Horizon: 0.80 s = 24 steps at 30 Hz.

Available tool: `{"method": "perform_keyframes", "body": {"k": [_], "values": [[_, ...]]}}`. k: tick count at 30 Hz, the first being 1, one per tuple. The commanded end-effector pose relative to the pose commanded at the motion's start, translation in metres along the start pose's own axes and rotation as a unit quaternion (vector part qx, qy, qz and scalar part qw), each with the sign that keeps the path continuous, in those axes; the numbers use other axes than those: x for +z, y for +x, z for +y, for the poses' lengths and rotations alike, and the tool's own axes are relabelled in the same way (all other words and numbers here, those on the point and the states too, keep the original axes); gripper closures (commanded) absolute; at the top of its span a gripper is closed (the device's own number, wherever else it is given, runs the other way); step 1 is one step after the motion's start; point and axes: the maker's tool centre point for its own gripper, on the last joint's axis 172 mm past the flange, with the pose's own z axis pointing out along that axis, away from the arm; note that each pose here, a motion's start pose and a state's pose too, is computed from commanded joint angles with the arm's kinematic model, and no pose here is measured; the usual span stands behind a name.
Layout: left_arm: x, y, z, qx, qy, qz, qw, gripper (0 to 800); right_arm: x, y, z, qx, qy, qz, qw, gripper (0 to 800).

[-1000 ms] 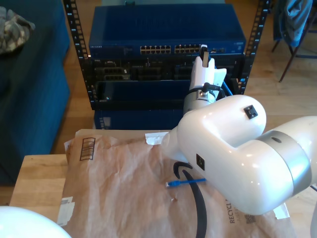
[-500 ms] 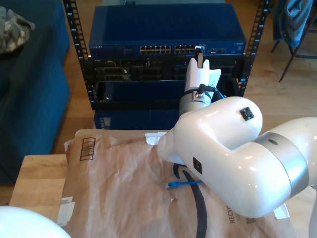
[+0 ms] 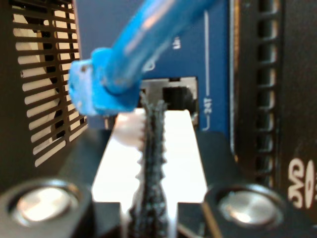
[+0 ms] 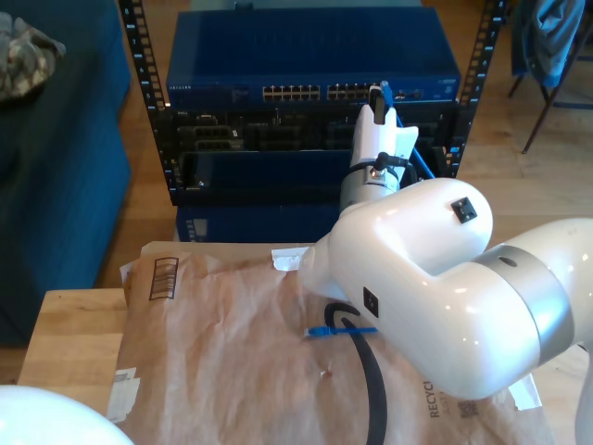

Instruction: Grab the cable and plug it in

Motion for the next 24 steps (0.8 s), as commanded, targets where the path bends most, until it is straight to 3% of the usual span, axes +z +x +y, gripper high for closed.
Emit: {"method": "perform_keyframes", "body": {"k": [7, 10, 14, 24], "values": [[0.000, 0.000, 0.000, 0.000, 0.000, 0.000, 1.0000, 0, -0.018, 0.009, -0.003, -0.010, -0.016, -0.001, 1.000, 792], [0.000, 0.000, 0.000, 0.000, 0.000, 0.000, 1.0000, 1, -0.018, 0.004, -0.016, -0.004, -0.010, -0.005, 1.000, 621], [0.000, 0.000, 0.000, 0.000, 0.000, 0.000, 1.0000, 1, -0.024, -0.003, -0.033, 0.002, -0.005, -0.013, 1.000, 553], [0.000, 0.000, 0.000, 0.000, 0.000, 0.000, 1.0000, 1, -0.039, -0.005, -0.020, -0.015, -0.034, -0.032, 0.999, 368]]}}
